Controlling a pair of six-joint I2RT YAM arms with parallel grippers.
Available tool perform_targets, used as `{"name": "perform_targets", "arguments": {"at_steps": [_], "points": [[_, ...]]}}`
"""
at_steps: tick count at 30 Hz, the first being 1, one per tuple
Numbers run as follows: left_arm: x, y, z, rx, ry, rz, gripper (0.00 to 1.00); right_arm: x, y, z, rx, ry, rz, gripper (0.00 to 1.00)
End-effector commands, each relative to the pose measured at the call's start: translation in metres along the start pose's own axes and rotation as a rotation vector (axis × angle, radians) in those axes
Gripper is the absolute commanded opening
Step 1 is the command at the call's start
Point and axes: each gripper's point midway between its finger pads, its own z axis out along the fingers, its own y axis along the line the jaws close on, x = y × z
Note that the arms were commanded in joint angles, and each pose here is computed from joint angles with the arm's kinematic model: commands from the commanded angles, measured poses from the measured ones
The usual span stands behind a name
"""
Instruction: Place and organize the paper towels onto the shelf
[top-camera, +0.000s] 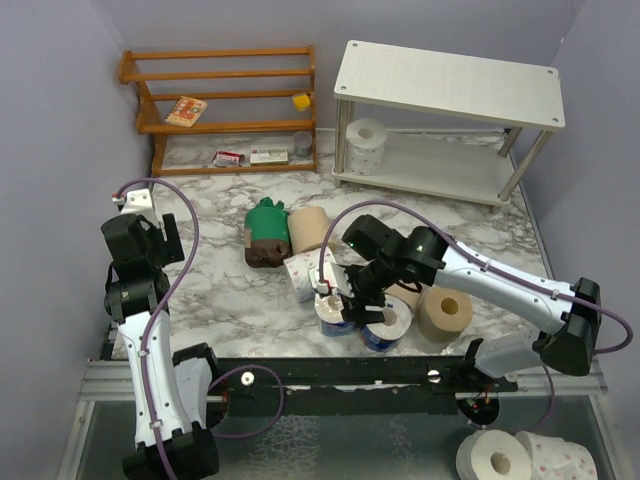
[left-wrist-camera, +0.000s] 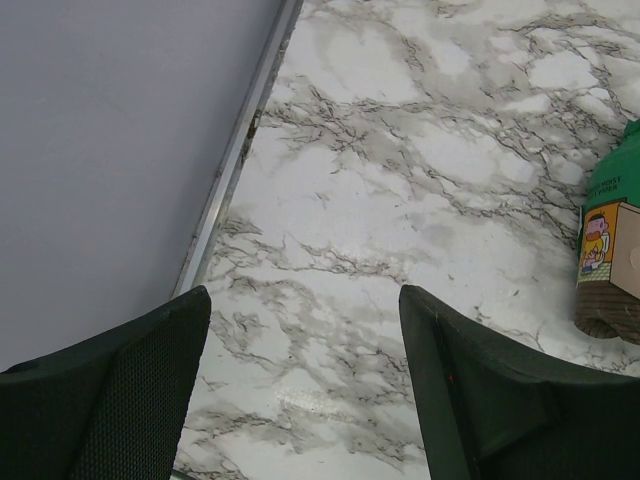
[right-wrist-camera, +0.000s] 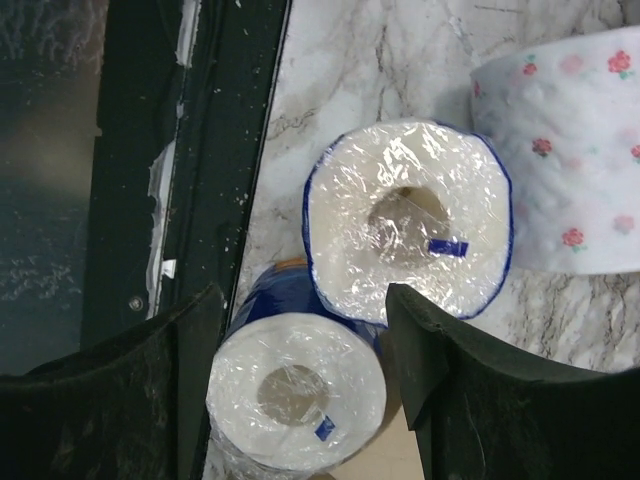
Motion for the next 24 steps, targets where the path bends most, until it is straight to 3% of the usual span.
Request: {"name": "perform_targets", "arguments": {"at_steps": [1,24], "points": [[-0.003,0.001,0.001,-0.002,-0.014,-0.002,0.79,-0.008,0.010,0.010,-0.035,-0.003,0.002,0.67],[-0.003,0.001,0.001,0.003,-0.015,-0.003,0.79,0.010,-0.004,0.057,-0.022,0.065,-0.033,0.67]]}}
